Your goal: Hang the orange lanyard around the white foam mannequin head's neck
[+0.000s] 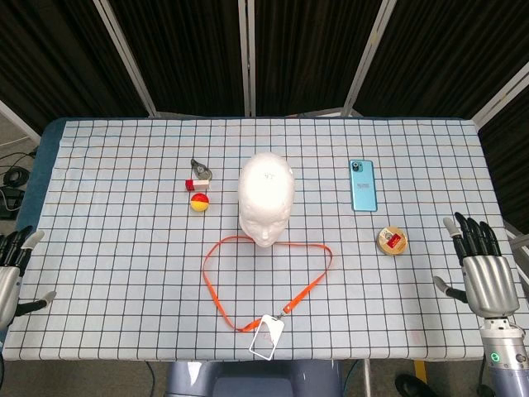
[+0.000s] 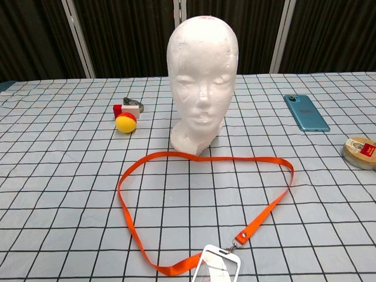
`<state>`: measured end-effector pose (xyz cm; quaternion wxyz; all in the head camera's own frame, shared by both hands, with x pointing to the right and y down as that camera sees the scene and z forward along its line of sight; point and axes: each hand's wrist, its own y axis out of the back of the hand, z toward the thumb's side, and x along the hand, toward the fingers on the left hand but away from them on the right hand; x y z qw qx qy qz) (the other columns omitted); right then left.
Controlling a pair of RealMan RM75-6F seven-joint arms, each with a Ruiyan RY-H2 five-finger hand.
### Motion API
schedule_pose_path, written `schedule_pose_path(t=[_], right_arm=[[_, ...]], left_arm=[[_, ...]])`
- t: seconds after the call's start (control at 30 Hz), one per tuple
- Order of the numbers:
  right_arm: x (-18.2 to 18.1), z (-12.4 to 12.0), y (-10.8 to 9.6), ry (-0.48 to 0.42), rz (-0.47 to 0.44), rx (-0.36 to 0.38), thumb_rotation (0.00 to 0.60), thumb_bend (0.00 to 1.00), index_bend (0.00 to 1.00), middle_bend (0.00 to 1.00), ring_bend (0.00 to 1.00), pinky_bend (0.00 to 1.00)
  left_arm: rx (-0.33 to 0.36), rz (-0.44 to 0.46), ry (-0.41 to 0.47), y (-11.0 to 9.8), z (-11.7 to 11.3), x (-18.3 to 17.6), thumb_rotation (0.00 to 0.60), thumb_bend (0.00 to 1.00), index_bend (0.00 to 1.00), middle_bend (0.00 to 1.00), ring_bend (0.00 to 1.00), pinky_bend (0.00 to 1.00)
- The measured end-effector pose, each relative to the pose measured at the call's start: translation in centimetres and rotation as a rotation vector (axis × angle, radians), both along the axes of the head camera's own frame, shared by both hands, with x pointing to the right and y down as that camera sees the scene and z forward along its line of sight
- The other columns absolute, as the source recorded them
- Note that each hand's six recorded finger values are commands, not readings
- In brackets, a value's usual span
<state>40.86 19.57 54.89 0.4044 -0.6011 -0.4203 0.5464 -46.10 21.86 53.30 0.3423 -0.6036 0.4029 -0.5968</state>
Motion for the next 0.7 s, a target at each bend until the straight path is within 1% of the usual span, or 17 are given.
schedule_pose_path(t=[0.17,0.27,0.33,0.4,0.47,0.5,0.53,0.57,0.6,0.7], right_arm=[[-0.4,0.9,0.2,-0.032,0.002,-0.047,0.6,0.0,0.0,0.0,0.0,0.0],[-0.9,1.7,0.0,-0.046,-0.01,-0.077,0.6,0.0,0.01,0.0,0.0,0.0],[-1.5,2.4,-0.3,-0.058,-0.023,-0.1,0.6,0.0,0.05,0.0,0.0,0.0],[-2.5,3.3,-0.9,-0.08,-0.042,-0.131,0.6,0.0,0.13,0.0,0.0,0.0],[-3.8,4.4,-2.0,-0.107,-0.065,-0.163,0.6,0.01,0.19,0.0,0.0,0.0],[-4.4,4.9,-2.5,-0.117,-0.077,-0.177,0.6,0.02,0.25,0.0,0.0,0.0],[-5.1,5.5,-3.1,-0.124,-0.088,-0.193,0.6,0.05,0.28,0.0,0.0,0.0],[-6.1,6.4,-3.8,-0.133,-0.099,-0.217,0.6,0.09,0.32,0.0,0.0,0.0],[-6.8,7.0,-4.3,-0.139,-0.103,-0.238,0.6,0.12,0.33,0.0,0.0,0.0],[-8.8,9.1,-5.9,-0.163,-0.094,-0.307,0.6,0.17,0.37,0.0,0.0,0.0]], left_arm=[[0.004,0.0,0.002,0.0,-0.1,0.1,0.6,0.0,0.0,0.0,0.0,0.0],[0.003,-0.001,0.0,-0.1,0.0,0.0,0.6,0.0,0.0,0.0,0.0,0.0],[0.001,0.0,0.0,-0.2,0.2,0.0,0.6,0.0,0.0,0.0,0.0,0.0],[-0.002,0.002,-0.001,-0.3,0.4,0.1,0.6,0.0,0.0,0.0,0.0,0.0],[-0.005,0.003,-0.003,-0.4,0.6,0.1,0.6,0.0,0.0,0.0,0.0,0.0],[-0.007,0.003,-0.005,-0.5,0.7,0.0,0.6,0.0,0.0,0.0,0.0,0.0],[-0.009,0.001,-0.008,-0.5,0.9,0.0,0.6,0.0,0.0,0.0,0.0,0.0],[-0.011,-0.001,-0.011,-0.6,1.0,-0.1,0.6,0.0,0.0,0.0,0.0,0.0],[-0.015,-0.004,-0.016,-0.6,1.3,-0.2,0.6,0.0,0.0,0.0,0.0,0.0],[-0.026,-0.009,-0.032,-0.7,1.9,-0.4,0.6,0.0,0.0,0.0,0.0,0.0]])
